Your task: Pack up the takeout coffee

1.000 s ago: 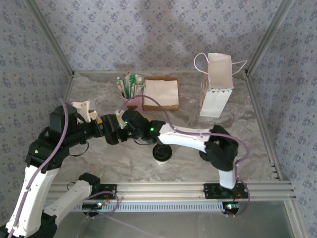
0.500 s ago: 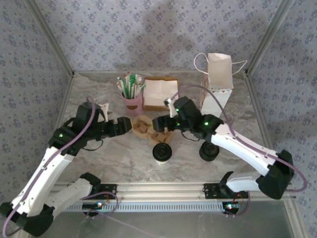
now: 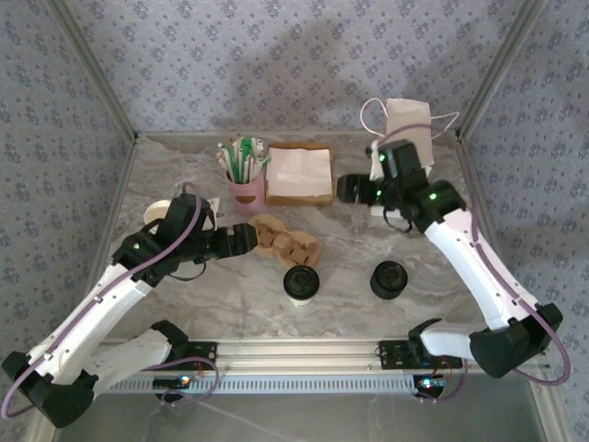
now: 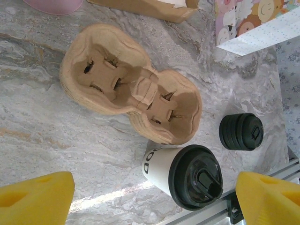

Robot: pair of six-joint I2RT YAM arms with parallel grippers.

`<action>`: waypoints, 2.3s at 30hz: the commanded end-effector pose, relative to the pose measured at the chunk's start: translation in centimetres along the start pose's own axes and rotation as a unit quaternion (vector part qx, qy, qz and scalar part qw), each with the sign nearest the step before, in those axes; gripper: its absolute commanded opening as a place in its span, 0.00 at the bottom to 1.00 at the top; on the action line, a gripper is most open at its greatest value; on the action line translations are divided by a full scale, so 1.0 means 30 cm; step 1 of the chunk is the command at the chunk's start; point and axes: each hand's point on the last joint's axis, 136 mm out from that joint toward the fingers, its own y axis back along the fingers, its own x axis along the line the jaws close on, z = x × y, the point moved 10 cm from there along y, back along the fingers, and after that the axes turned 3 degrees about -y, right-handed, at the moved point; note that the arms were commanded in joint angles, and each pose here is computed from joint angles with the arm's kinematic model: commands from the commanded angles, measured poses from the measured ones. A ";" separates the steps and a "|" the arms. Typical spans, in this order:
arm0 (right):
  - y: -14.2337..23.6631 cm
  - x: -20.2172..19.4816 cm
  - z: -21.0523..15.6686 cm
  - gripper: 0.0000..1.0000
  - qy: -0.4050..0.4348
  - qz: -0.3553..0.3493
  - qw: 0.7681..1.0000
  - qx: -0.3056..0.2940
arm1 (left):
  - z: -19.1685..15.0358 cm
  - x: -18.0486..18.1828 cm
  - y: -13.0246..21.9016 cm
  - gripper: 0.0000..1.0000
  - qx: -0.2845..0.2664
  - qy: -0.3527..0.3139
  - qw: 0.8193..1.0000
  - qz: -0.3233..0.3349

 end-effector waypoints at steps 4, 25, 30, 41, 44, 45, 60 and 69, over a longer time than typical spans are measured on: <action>0.041 -0.097 0.165 0.59 -0.003 -0.127 0.991 -0.038 | 0.016 -0.017 0.024 0.90 -0.019 -0.007 1.000 -0.008; -0.264 -0.245 0.351 0.34 -0.004 -0.159 0.986 0.057 | 0.027 -0.022 0.027 0.90 -0.026 -0.017 1.000 -0.004; -0.306 -0.250 0.348 0.27 -0.001 -0.157 0.985 0.074 | 0.029 -0.022 0.021 0.90 -0.026 -0.016 1.000 -0.005; -0.324 -0.145 0.320 0.09 0.080 -0.157 0.980 0.093 | 0.029 -0.024 0.028 0.90 -0.028 -0.015 0.999 -0.006; -0.314 -0.101 0.304 0.07 0.102 -0.140 0.981 0.091 | 0.028 -0.023 0.030 0.90 -0.029 -0.014 0.999 -0.006; -0.312 -0.085 0.296 0.07 0.110 -0.134 0.981 0.092 | 0.026 -0.023 0.031 0.90 -0.029 -0.014 0.999 -0.007; -0.213 0.088 0.153 0.07 0.170 -0.077 0.976 0.116 | 0.023 -0.018 0.034 0.90 -0.032 -0.011 0.999 -0.006; -0.186 0.078 0.087 0.19 0.180 -0.096 0.969 0.139 | 0.018 -0.017 0.036 0.91 -0.033 -0.007 0.999 -0.010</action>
